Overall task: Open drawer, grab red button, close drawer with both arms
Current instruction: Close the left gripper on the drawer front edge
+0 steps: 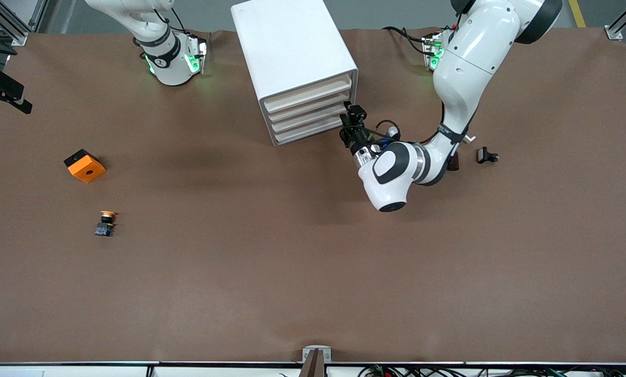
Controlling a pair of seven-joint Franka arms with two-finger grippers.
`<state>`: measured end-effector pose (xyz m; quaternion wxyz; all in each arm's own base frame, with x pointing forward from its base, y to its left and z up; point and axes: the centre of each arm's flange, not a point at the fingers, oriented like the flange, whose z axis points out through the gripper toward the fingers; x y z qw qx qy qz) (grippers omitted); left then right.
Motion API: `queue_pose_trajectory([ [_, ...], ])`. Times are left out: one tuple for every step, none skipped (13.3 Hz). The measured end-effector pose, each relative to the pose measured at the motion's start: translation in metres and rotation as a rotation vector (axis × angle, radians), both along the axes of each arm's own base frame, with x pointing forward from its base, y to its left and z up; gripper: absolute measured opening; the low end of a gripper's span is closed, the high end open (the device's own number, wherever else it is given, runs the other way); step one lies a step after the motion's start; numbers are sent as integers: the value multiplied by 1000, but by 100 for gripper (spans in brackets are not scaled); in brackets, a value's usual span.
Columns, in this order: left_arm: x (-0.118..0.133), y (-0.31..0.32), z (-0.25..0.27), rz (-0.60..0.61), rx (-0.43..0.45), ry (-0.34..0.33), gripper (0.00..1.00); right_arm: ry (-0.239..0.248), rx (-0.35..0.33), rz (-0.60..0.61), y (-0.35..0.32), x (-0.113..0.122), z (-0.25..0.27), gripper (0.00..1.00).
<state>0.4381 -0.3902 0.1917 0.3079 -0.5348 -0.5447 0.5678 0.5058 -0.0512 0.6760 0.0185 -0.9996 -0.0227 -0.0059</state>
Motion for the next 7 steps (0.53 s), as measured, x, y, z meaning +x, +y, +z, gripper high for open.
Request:
queue_pose_trajectory([
  [-5,-4,-1,-8,-8,21,52,-3,-1,-2,-1,0,1,100],
  [-10,-8,-3,-16,-11,36,52,-7,-2,-6,-3,-1,3,100],
  [-13,-10,-6,-21,-8,48,52,-9,-2,-14,-7,-1,5,100],
  [-15,-10,-9,-23,-5,56,52,-7,-2,-23,-12,-2,4,100],
  [-16,-9,-12,-23,-3,62,51,-2,-2,-29,-15,-2,3,100],
  [-16,-9,-14,-22,-1,65,51,3,-1,-32,-16,-2,2,100],
  [-16,-9,-15,-21,3,68,51,7,-1,-34,-18,-1,0,100],
])
